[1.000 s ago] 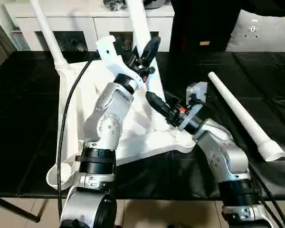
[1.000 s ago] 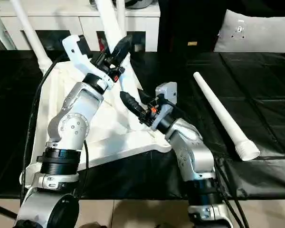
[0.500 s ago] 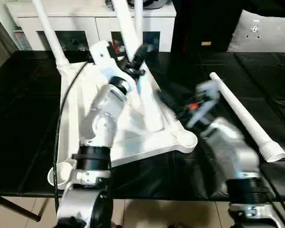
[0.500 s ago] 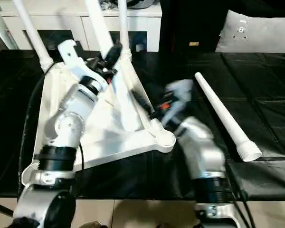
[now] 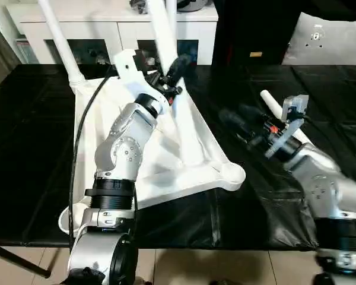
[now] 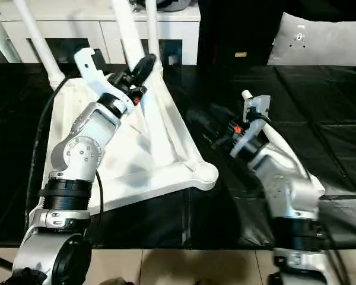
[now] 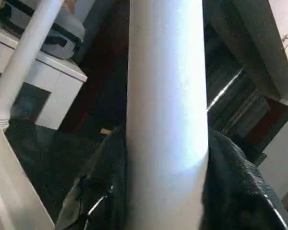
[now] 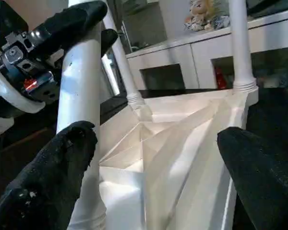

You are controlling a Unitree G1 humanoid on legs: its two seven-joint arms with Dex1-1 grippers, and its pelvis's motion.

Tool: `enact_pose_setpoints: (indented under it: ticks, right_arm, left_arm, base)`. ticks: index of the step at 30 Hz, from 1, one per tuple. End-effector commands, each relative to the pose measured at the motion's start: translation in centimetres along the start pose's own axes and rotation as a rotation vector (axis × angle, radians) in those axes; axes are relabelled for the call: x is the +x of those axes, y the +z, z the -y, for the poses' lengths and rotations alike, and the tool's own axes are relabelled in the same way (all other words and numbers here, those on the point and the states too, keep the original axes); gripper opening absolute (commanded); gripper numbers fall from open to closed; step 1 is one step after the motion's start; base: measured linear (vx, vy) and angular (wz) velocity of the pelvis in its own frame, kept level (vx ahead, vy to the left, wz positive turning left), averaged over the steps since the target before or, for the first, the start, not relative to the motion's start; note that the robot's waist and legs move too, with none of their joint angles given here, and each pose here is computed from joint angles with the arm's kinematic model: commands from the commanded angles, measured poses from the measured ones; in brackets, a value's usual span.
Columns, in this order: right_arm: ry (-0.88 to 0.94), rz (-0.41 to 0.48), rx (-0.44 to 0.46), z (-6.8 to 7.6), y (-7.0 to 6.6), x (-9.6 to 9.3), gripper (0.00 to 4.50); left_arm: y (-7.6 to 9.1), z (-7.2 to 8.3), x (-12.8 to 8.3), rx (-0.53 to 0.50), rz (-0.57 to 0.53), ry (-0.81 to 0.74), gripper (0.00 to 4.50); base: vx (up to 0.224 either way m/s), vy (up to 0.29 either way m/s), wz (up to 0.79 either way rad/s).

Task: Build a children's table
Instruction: Pick table leg

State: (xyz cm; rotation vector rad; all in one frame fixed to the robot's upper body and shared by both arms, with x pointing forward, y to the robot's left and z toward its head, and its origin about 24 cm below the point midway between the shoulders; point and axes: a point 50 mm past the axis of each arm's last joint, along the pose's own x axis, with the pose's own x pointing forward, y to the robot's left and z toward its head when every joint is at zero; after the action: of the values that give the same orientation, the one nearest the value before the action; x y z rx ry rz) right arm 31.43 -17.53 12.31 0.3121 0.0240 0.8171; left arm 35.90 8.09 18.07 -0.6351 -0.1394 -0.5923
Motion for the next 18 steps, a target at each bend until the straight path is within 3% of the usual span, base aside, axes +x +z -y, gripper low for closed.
enact_pose_setpoints:
  ticks: [1,4,6,9,12,18]
  right_arm:
    - [0.065,-0.024,-0.014,-0.4,0.7,0.4,4.50]
    - [0.091,-0.040,-0.007,-0.5,0.7,0.3,4.50]
    - [0.140,-0.060,0.009,-0.7,0.7,0.2,4.50]
    - [0.185,-0.054,0.028,-1.0,0.9,0.0,4.50]
    - [0.277,-0.041,0.058,-1.8,1.3,-0.1,4.50]
    - [0.483,-0.113,0.045,-3.4,1.7,-0.6,4.50]
  left_arm:
    - [0.8,1.0,0.2,-0.003,0.013,-0.090,1.76]
    - [1.0,1.7,0.1,-0.055,0.018,-0.157,1.76]
    - [1.3,2.6,-0.2,-0.142,0.027,-0.266,1.76]
    - [1.6,3.0,-0.2,-0.169,0.027,-0.316,1.76]
    - [1.6,3.5,-0.4,-0.144,-0.003,-0.400,1.76]
    - [1.6,4.4,-0.7,-0.072,-0.068,-0.560,1.76]
  base:
    - [0.000,0.000,0.00]
    - [0.000,0.000,0.00]
    - [0.000,0.000,0.00]
    - [0.000,0.000,0.00]
    - [0.000,0.000,0.00]
    - [0.000,0.000,0.00]
